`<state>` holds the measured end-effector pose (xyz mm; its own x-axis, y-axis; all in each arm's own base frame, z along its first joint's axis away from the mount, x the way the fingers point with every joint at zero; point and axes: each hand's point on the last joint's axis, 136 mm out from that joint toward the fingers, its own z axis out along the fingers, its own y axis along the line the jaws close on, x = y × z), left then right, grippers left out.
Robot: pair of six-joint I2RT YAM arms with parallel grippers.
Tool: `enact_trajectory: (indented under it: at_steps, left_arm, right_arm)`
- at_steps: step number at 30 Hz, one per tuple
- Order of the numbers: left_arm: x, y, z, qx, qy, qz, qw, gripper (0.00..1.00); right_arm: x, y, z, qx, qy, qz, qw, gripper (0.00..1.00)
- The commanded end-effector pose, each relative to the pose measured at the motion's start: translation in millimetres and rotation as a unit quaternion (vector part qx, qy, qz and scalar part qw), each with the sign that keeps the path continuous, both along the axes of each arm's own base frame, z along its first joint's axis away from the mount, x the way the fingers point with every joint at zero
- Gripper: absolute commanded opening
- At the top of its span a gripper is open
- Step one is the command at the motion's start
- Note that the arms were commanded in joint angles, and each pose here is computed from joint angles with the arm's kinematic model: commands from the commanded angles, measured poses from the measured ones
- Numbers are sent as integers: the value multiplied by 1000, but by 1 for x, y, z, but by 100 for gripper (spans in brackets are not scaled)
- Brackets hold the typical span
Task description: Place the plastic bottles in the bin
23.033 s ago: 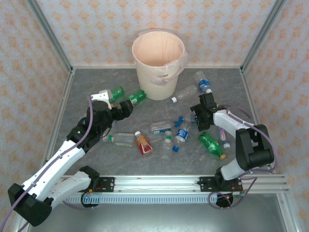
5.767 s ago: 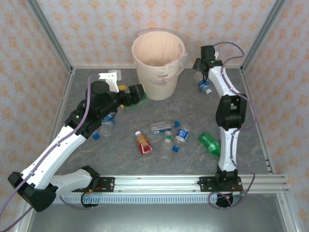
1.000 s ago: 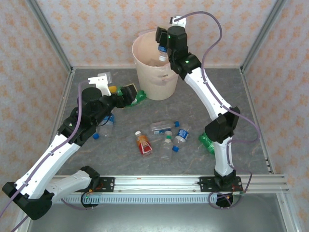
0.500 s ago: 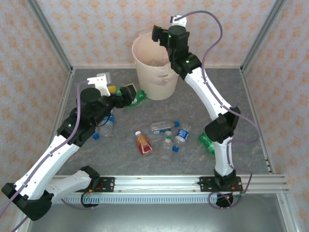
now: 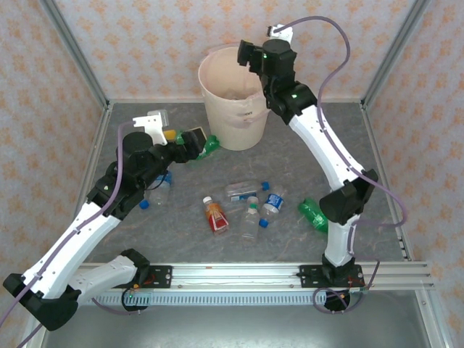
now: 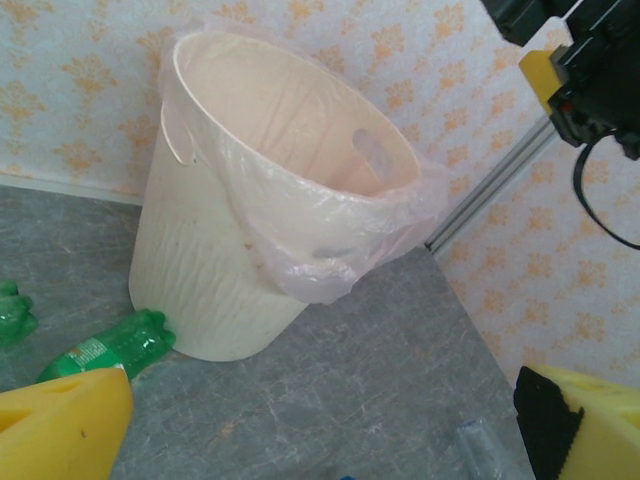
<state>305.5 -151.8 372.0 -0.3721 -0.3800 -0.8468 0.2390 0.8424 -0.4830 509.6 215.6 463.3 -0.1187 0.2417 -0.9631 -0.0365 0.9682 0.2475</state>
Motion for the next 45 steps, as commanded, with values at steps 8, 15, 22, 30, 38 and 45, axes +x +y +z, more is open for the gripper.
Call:
enact_trajectory:
  at_steps: [8,15,22,30,38,45]
  left_arm:
    - [6,-55,-14,-27,17,-119,992,99]
    - [12,-87,-23,-29,26,-165,986,99]
    - [16,-118,-30,-14,36,-204,978,99]
    - [17,-130,-33,-8,36,-218,975,99]
    - [17,-129,-31,-6,35,-215,976,99]
    - [16,-125,-30,-1,35,-207,978,99]
  right_arm:
    - [-69,-77,-36,-9,47,-104,993,100]
    - [-113,-131,-86,7,101,-147,984,100]
    - [-147,-187,-148,13,184,-194,964,100]
    - [-181,-216,-239,6,316,-207,926,98]
    - [-200,-244,-316,7,405,-226,886,86]
    - [-202,-258,-370,-6,482,-233,845,78]
